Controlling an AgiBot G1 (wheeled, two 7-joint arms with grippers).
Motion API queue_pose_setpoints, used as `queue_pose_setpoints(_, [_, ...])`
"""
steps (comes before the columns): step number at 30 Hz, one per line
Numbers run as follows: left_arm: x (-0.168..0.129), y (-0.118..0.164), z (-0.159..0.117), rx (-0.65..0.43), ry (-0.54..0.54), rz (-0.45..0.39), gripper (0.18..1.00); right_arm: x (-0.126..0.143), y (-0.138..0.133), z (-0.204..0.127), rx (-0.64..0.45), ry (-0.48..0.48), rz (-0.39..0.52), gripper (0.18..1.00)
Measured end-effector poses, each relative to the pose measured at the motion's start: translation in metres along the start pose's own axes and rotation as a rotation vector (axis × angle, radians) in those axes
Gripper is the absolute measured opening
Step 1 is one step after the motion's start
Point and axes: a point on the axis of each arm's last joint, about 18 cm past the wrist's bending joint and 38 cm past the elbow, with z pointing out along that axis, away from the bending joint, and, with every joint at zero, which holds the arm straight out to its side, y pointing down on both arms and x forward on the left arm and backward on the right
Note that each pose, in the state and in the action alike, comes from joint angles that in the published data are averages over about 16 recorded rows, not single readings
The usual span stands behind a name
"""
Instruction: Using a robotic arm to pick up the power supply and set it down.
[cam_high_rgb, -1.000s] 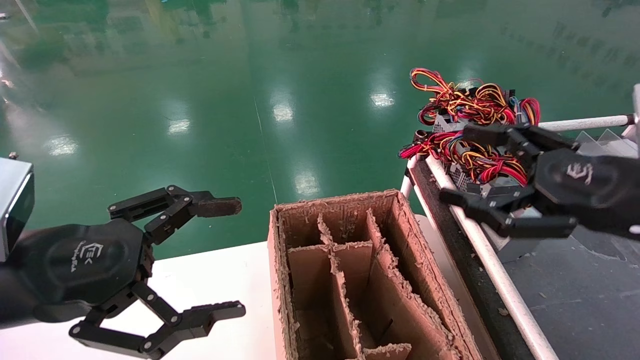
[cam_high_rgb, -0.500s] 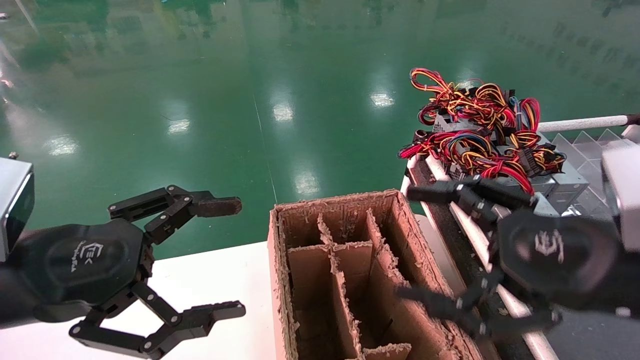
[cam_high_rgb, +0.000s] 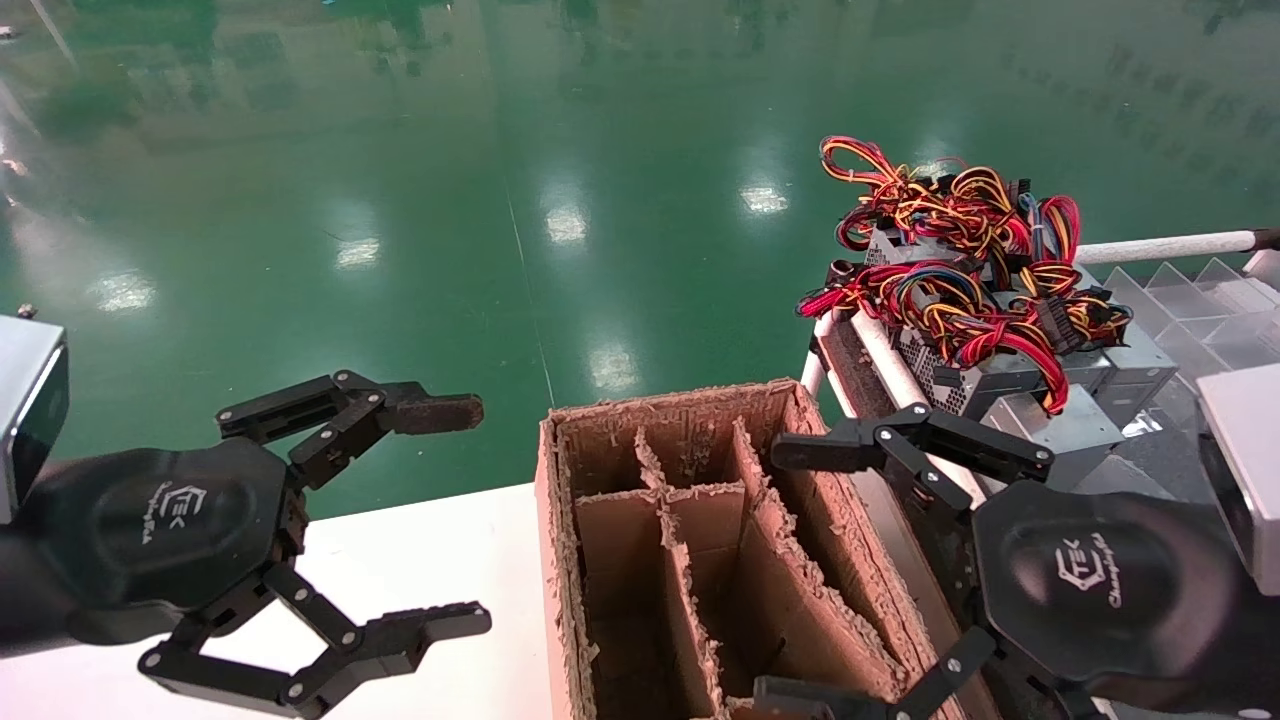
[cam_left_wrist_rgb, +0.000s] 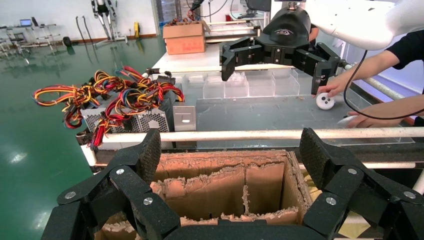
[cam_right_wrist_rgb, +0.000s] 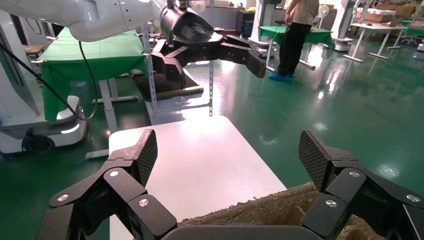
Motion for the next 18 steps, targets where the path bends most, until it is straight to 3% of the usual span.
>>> queue_pose_setpoints(18, [0.0000, 0.0000, 0.0000, 0.000, 0.000, 0.000, 1.001, 0.0059, 0.0005, -0.0030, -0.003, 0.019, 0.002, 1.001])
